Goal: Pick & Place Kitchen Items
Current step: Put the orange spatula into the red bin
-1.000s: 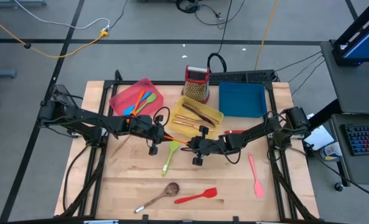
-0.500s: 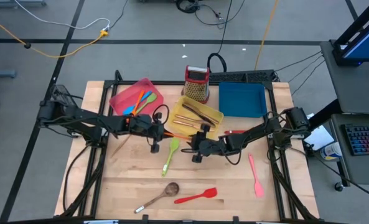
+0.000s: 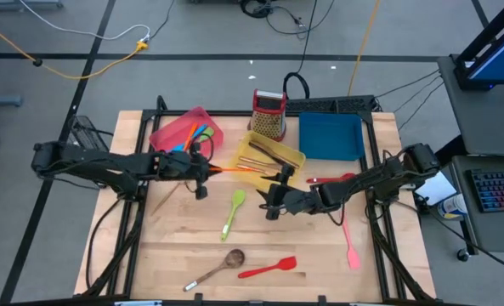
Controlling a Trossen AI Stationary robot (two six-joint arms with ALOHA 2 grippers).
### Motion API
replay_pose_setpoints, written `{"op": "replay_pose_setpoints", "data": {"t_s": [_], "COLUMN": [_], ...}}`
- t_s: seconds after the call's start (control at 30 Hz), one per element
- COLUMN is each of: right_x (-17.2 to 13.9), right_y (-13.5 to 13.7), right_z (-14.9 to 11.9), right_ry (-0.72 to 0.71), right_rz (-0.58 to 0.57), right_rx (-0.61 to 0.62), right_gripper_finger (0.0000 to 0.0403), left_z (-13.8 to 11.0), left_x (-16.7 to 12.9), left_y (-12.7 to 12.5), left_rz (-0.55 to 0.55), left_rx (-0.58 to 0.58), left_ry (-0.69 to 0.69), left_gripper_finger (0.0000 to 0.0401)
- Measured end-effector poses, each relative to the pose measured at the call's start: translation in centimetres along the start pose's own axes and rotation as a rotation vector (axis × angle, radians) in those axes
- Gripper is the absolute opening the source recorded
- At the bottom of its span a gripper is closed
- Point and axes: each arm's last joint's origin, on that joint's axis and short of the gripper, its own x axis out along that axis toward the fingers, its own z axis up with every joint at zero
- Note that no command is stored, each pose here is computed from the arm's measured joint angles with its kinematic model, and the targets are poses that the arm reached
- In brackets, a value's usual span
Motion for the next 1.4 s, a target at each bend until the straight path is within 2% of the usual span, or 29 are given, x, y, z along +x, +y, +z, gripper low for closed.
{"op": "replay_pose_setpoints", "data": {"t_s": [0.1, 0.23, 0.4, 0.63, 0.83, 0.97, 1.07, 1.2, 1.4], "right_x": [-0.4, -0.5, -0.4, -0.4, -0.4, -0.4, -0.4, -0.4, -0.4], "right_y": [0.0, 0.1, 0.2, 0.2, 0.2, 0.2, 0.2, 0.2, 0.2], "right_z": [0.3, 0.2, 0.1, 0.1, 0.1, 0.1, 0.1, 0.1, 0.1], "right_ry": [-0.012, -0.009, -0.004, -0.003, -0.003, -0.003, -0.003, -0.003, -0.003], "right_rz": [0.008, 0.012, 0.012, 0.013, 0.013, 0.014, 0.014, 0.014, 0.014], "right_rx": [0.005, 0.001, 0.003, 0.003, 0.003, 0.003, 0.003, 0.003, 0.003], "right_gripper_finger": [0.0200, 0.0198, 0.0197, 0.0197, 0.0197, 0.0196, 0.0196, 0.0196, 0.0196], "left_z": [0.1, -0.1, -1.6, -3.8, -4.8, -4.9, -4.8, -4.3, -4.5], "left_x": [-1.5, -3.5, -5.4, -6.3, -5.9, -5.1, -4.0, -2.3, -0.8], "left_y": [0.6, 1.6, 3.0, 4.1, 4.7, 5.1, 5.2, 5.4, 5.6], "left_rz": [0.087, 0.318, 0.564, 0.673, 0.699, 0.682, 0.629, 0.506, 0.450], "left_rx": [-0.026, -0.085, -0.169, -0.312, -0.412, -0.431, -0.433, -0.403, -0.420], "left_ry": [-0.008, -0.003, 0.077, 0.236, 0.324, 0.364, 0.376, 0.368, 0.389], "left_gripper_finger": [0.0018, 0.0018, 0.0019, 0.0019, 0.0020, 0.0020, 0.0020, 0.0020, 0.0021]}}
